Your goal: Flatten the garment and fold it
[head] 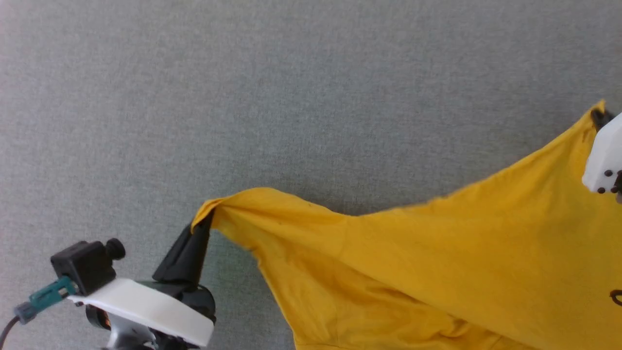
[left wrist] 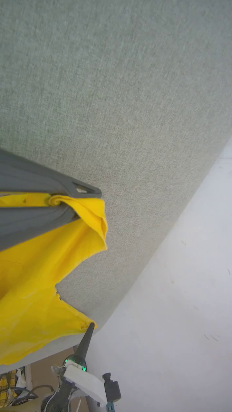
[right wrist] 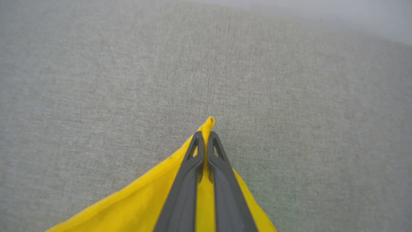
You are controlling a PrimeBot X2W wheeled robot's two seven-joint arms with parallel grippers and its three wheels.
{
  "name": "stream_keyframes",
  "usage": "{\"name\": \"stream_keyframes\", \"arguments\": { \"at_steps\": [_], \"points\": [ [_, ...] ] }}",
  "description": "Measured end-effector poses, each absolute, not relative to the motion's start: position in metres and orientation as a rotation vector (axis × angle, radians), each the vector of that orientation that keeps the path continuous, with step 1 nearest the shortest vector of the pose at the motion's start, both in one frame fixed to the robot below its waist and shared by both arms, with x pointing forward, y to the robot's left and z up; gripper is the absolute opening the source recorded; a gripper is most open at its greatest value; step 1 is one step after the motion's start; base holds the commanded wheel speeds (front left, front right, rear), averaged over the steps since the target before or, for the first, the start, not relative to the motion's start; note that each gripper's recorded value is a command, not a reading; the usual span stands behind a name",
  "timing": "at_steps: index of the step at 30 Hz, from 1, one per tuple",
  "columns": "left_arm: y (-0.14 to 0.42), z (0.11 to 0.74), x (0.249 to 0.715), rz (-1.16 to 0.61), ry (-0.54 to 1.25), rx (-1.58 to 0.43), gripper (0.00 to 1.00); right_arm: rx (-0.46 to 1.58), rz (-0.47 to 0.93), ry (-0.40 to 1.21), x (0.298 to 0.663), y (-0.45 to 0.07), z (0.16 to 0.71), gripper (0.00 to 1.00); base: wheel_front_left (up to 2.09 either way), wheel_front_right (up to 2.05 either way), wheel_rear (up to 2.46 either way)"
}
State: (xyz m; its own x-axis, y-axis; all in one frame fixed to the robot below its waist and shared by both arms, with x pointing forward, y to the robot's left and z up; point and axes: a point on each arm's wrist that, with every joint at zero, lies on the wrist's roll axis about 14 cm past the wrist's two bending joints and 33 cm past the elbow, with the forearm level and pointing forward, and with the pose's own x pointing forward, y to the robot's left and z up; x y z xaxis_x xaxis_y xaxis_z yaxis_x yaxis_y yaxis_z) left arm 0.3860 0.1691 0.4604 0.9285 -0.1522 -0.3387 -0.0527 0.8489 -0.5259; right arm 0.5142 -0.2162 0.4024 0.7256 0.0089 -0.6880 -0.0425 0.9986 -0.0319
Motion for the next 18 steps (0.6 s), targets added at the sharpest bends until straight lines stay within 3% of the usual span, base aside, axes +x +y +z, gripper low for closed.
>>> {"name": "stream_keyframes", "arguments": {
  "at_steps": [8, 18],
  "points": [
    [0.195, 0.519, 0.422, -0.013, 0.157, -0.450, 0.00, 0.074, 0.035, 0.396, 0.522, -0.205, 0.499, 0.00, 0.00, 0.00, 0.00],
    [0.207, 0.700, 0.483, -0.063, -0.279, -0.169, 0.00, 0.074, 0.092, -0.114, 0.525, -0.187, 0.679, 0.00, 0.00, 0.00, 0.00]
  ]
}}
